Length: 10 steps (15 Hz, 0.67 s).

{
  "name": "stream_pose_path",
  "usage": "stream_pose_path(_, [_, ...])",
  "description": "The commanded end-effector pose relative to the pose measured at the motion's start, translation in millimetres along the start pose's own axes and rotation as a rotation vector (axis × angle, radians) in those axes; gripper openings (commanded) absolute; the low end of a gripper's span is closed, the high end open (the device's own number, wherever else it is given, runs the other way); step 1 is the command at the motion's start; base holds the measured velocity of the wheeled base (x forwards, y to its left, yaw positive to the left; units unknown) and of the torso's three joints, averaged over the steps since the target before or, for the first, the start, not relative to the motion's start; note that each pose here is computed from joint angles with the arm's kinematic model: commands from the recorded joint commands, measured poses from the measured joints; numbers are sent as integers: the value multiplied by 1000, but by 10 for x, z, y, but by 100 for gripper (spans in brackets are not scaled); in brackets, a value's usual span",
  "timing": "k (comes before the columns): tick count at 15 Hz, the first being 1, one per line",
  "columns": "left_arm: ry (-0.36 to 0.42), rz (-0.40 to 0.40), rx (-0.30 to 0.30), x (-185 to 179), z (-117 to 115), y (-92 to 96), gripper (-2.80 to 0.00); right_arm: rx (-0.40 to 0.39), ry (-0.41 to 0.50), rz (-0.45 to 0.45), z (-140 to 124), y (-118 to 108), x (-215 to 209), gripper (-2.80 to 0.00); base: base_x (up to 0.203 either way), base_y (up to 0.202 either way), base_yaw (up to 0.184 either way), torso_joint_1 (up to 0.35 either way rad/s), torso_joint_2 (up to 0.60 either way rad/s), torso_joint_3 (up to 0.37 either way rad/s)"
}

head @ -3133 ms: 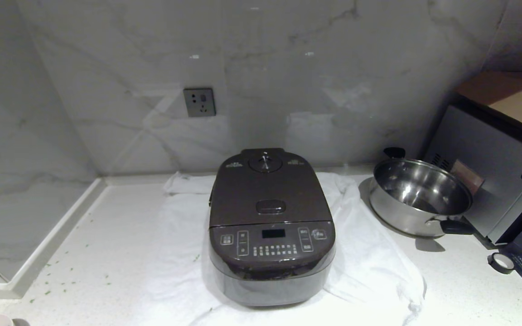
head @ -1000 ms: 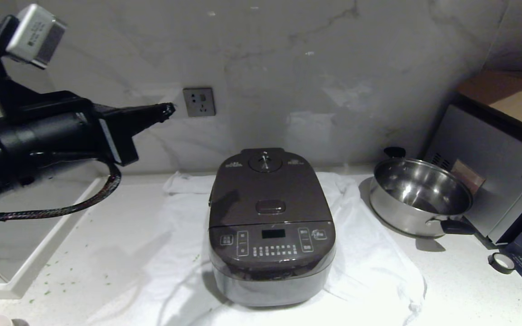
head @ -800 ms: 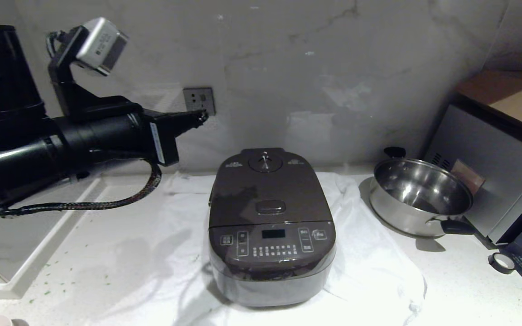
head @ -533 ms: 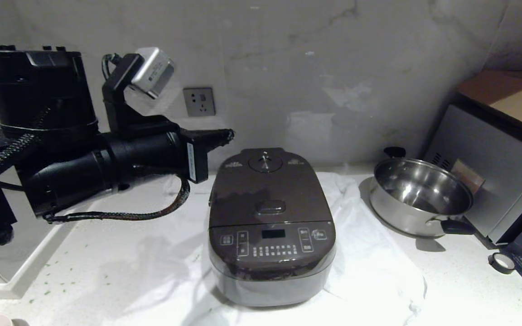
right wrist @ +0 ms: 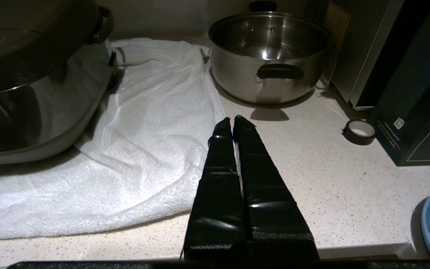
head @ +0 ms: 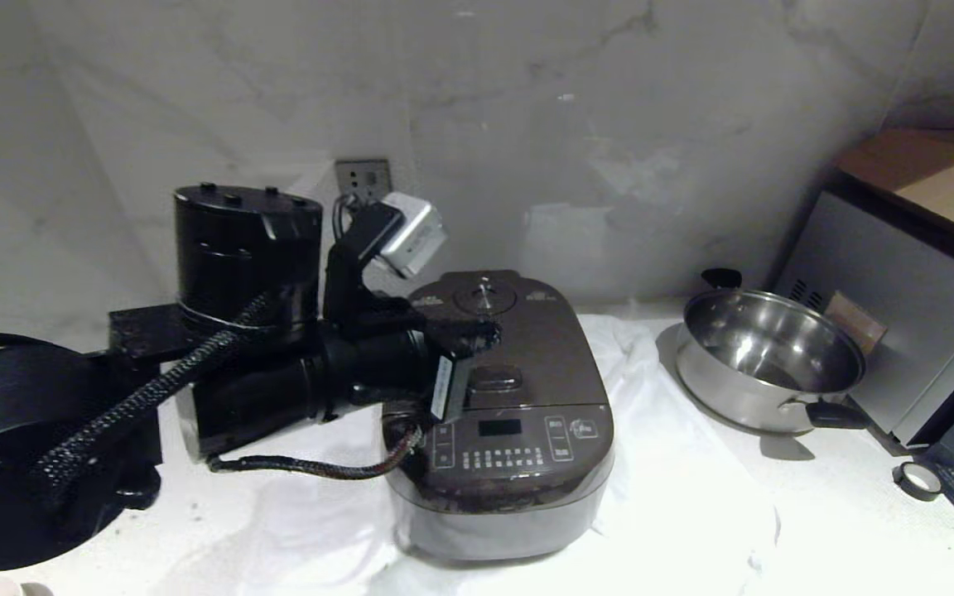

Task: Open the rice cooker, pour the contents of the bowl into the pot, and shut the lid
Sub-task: Open the rice cooker

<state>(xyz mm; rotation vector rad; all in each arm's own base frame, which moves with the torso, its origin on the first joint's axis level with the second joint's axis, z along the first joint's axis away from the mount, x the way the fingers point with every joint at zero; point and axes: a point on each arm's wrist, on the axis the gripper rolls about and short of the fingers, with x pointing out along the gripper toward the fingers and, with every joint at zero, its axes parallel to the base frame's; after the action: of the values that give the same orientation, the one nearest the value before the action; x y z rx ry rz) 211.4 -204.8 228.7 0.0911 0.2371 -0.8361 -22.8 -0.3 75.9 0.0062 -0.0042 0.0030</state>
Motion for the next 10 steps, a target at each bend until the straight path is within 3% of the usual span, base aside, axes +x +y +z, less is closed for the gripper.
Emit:
stream_pose_path(1, [65,-15,8,255,-167,-110,-280,0,1,0,-4,0,1,-280,0,0,0,0,0,0])
stream_pose_path(3, [52,-3,14,404,-210,-144,-280,0,1,0,-4,0,1,-280,0,0,0,0,0,0])
stream_pose_path(6, [21,96,24,669,-272,-178,-280,0,1,0,-4,0,1,-280,0,0,0,0,0,0])
stream_pose_path(10, [21,139,49,700,-278,-44,-280,0,1,0,-4,0,1,-280,0,0,0,0,0,0])
